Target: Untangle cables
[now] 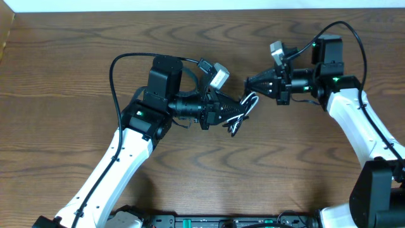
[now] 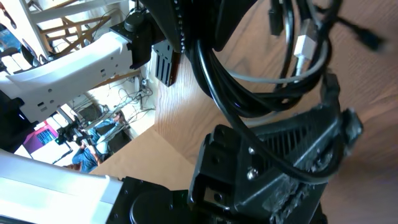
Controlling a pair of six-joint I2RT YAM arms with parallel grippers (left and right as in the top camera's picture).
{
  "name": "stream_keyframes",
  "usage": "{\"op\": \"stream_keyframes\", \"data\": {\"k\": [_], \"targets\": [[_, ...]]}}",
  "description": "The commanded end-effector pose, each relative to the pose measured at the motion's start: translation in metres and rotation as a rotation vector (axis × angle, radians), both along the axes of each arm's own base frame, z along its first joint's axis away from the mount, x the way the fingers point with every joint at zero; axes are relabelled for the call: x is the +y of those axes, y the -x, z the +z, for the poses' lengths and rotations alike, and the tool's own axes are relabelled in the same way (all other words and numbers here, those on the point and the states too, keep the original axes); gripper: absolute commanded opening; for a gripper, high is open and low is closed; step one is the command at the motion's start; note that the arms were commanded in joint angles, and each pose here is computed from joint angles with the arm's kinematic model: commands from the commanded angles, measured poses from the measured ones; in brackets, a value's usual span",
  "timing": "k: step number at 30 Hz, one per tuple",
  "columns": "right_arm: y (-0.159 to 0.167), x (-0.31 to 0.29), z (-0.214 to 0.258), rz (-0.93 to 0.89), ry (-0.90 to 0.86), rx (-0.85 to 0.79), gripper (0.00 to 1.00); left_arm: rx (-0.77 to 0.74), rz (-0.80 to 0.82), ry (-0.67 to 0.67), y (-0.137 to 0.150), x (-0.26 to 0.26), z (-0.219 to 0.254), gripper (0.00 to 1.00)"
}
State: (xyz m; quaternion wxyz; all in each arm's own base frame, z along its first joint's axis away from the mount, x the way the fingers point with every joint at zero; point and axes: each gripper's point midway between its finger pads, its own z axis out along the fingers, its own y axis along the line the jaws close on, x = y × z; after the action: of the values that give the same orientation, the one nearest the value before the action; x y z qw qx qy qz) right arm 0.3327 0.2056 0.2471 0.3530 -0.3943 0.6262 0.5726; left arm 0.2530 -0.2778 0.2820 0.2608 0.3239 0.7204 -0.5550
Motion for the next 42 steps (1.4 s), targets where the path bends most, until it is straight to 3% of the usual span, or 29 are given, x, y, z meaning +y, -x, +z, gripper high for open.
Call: {"op": "stream_keyframes", "data": {"k": [1,4,5,6,7,8,9,13,14,15,16,17,27,33,42], "targets": [[0.01,0.006,0.009,0.048,-0.031,-0.051,0.01,-0.021,-0.011,0.006,0.0,0.0,0.001,0.08],[0.009,0.006,0.009,0.048,-0.031,-0.053,0.04,-0.021,-0.012,0.006,0.0,0.0,0.001,0.08],[0.01,0.006,0.009,0.048,-0.031,-0.053,0.25,-0.02,-0.012,0.006,0.0,0.0,0.001,0.08],[0.01,0.006,0.009,0.049,-0.031,-0.052,0.73,-0.021,-0.012,0.006,0.0,0.0,0.001,0.08],[0.01,0.006,0.009,0.049,-0.031,-0.052,0.9,-0.02,-0.012,0.006,0.0,0.0,0.001,0.08],[0.01,0.006,0.009,0.049,-0.031,-0.053,0.98,-0.02,-0.012,0.006,0.0,0.0,0.001,0.08],[0.01,0.006,0.009,0.049,-0.031,-0.053,0.99,-0.02,-0.014,0.008,0.0,0.0,0.001,0.08],[0.01,0.006,0.009,0.05,-0.031,-0.057,0.99,-0.02,-0.015,0.008,0.0,0.0,0.001,0.08],[0.01,0.007,0.009,0.05,-0.029,-0.058,0.9,-0.02,-0.015,0.008,0.0,0.0,0.001,0.08],[0.009,0.008,0.008,0.048,-0.024,-0.06,0.59,-0.02,-0.014,0.008,0.0,0.0,0.001,0.08],[0.009,0.01,0.007,0.046,-0.018,-0.063,0.21,-0.02,-0.014,0.008,0.0,0.0,0.001,0.08],[0.009,0.011,0.006,0.042,-0.009,-0.063,0.01,-0.02,-0.015,0.008,0.0,0.0,0.001,0.08],[0.002,0.007,0.002,0.007,0.015,-0.059,0.01,-0.02,-0.014,0.007,0.0,0.0,0.001,0.08],[-0.018,-0.018,-0.004,-0.108,0.05,0.011,0.01,-0.025,0.005,-0.003,-0.003,0.001,-0.001,0.08],[-0.04,-0.082,-0.006,-0.274,0.038,0.081,0.01,-0.056,0.184,-0.101,-0.036,0.013,-0.016,0.08]]}}
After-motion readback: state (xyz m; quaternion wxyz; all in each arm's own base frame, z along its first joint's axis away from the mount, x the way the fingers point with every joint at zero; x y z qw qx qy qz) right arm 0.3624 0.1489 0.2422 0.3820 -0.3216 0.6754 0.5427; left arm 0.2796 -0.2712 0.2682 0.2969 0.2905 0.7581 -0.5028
